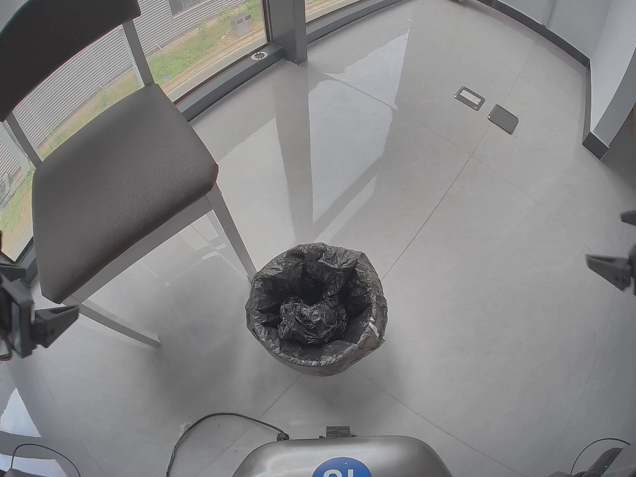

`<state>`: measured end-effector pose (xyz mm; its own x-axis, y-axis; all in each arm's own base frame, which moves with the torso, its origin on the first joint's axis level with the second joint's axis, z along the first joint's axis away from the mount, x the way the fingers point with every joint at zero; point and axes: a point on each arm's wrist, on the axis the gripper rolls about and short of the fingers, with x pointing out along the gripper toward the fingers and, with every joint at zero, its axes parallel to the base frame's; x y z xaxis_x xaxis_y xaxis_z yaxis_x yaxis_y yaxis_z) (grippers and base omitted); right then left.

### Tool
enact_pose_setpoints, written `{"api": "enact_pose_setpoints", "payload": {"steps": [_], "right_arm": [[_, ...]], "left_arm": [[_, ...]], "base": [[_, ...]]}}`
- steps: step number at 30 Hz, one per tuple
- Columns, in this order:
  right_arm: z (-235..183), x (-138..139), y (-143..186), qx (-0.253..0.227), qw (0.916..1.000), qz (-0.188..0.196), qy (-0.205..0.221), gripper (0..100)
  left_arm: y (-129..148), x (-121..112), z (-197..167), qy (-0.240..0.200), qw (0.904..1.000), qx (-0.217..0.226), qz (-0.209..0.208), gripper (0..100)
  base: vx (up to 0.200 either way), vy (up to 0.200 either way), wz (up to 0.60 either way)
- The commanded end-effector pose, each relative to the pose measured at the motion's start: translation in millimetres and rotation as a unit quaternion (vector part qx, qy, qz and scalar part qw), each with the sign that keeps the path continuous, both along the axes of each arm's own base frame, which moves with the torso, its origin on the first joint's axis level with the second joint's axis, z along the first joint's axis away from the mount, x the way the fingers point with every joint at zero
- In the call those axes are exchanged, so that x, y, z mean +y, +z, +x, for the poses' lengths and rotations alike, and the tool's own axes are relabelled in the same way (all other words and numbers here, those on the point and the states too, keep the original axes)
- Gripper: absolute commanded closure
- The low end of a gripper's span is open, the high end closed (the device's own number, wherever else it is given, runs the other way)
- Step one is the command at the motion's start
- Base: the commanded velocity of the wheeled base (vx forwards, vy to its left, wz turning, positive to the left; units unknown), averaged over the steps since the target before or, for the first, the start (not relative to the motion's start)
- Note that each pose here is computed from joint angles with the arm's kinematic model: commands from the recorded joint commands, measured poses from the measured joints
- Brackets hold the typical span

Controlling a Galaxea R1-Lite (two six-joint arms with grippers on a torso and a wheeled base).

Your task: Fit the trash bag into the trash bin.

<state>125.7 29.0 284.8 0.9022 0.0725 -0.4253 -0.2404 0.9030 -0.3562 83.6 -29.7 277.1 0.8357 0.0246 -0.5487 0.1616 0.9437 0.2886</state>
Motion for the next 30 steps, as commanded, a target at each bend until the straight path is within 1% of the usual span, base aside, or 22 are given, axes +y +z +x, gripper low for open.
{"api": "enact_pose_setpoints", "payload": {"steps": [1,2,5,6,7,8,10,11,14,16,17,18,19,23,24,25,26,27,28,30], "right_arm": [[-150,-36,-33,-0.030,0.9964,0.022,-0.076,0],[-167,-38,-42,-0.028,0.9956,0.028,-0.085,0],[-199,-40,-58,-0.042,0.9919,0.053,-0.107,0],[-208,-40,-62,-0.040,0.9908,0.055,-0.117,0],[-213,-39,-65,-0.035,0.9897,0.054,-0.128,0],[-227,-35,-69,-0.027,0.9864,0.055,-0.153,0],[-235,-31,-72,-0.018,0.9844,0.056,-0.166,0],[-239,-30,-75,-0.012,0.9833,0.062,-0.170,0],[-241,-31,-83,-0.018,0.9826,0.086,-0.164,0],[-240,-31,-92,-0.029,0.9820,0.101,-0.157,0],[-240,-32,-92,-0.031,0.9819,0.102,-0.156,0],[-238,-31,-104,-0.047,0.9802,0.119,-0.151,0],[-237,-31,-113,-0.055,0.9790,0.125,-0.152,0],[-232,-31,-144,-0.077,0.9773,0.132,-0.147,0],[-230,-31,-149,-0.076,0.9774,0.133,-0.146,0],[-230,-31,-149,-0.076,0.9774,0.133,-0.146,0],[-220,-30,-155,-0.080,0.9775,0.143,-0.133,0],[-216,-30,-156,-0.089,0.9771,0.148,-0.124,0],[-209,-29,-157,-0.100,0.9763,0.156,-0.110,0],[-198,-28,-159,-0.123,0.9742,0.170,-0.083,0]], "left_arm": [[13,45,-102,0.072,0.9934,-0.085,-0.025,0],[11,48,-113,0.082,0.9918,-0.094,-0.028,0],[5,52,-135,0.097,0.9877,-0.117,-0.034,0],[2,53,-141,0.105,0.9865,-0.121,-0.034,0],[0,53,-146,0.112,0.9857,-0.121,-0.034,0],[-6,53,-158,0.131,0.9834,-0.121,-0.031,0],[-11,51,-167,0.148,0.9813,-0.120,-0.030,0],[-19,50,-178,0.161,0.9798,-0.115,-0.028,0],[-34,50,-197,0.168,0.9796,-0.107,-0.028,0],[-43,51,-206,0.165,0.9794,-0.111,-0.033,0],[-44,51,-206,0.165,0.9795,-0.111,-0.033,0],[-55,51,-212,0.162,0.9789,-0.119,-0.038,0],[-61,52,-215,0.161,0.9784,-0.124,-0.040,0],[-90,52,-225,0.152,0.9778,-0.136,-0.048,0],[-95,52,-226,0.149,0.9780,-0.138,-0.049,0],[-95,52,-226,0.149,0.9780,-0.138,-0.049,0],[-105,52,-225,0.146,0.9794,-0.127,-0.058,0],[-105,52,-223,0.148,0.9786,-0.127,-0.066,0],[-105,51,-221,0.146,0.9776,-0.131,-0.077,0],[-104,49,-214,0.122,0.9766,-0.145,-0.103,0]], "base": [[0.000,0.000,0.00],[0.000,0.000,0.00],[0.000,0.000,0.00],[0.000,0.000,0.00],[0.000,0.000,0.00],[0.000,0.000,0.00],[0.000,0.000,0.00],[0.000,0.000,0.00],[0.000,0.000,0.00],[0.000,0.000,0.00],[0.000,0.000,0.00],[0.000,0.000,0.00],[0.000,0.000,0.00],[0.000,0.000,0.00],[0.000,0.000,0.00],[0.000,0.000,0.00],[0.000,0.000,0.00],[0.000,0.000,0.00],[0.000,0.000,0.00],[0.000,0.000,0.00]]}}
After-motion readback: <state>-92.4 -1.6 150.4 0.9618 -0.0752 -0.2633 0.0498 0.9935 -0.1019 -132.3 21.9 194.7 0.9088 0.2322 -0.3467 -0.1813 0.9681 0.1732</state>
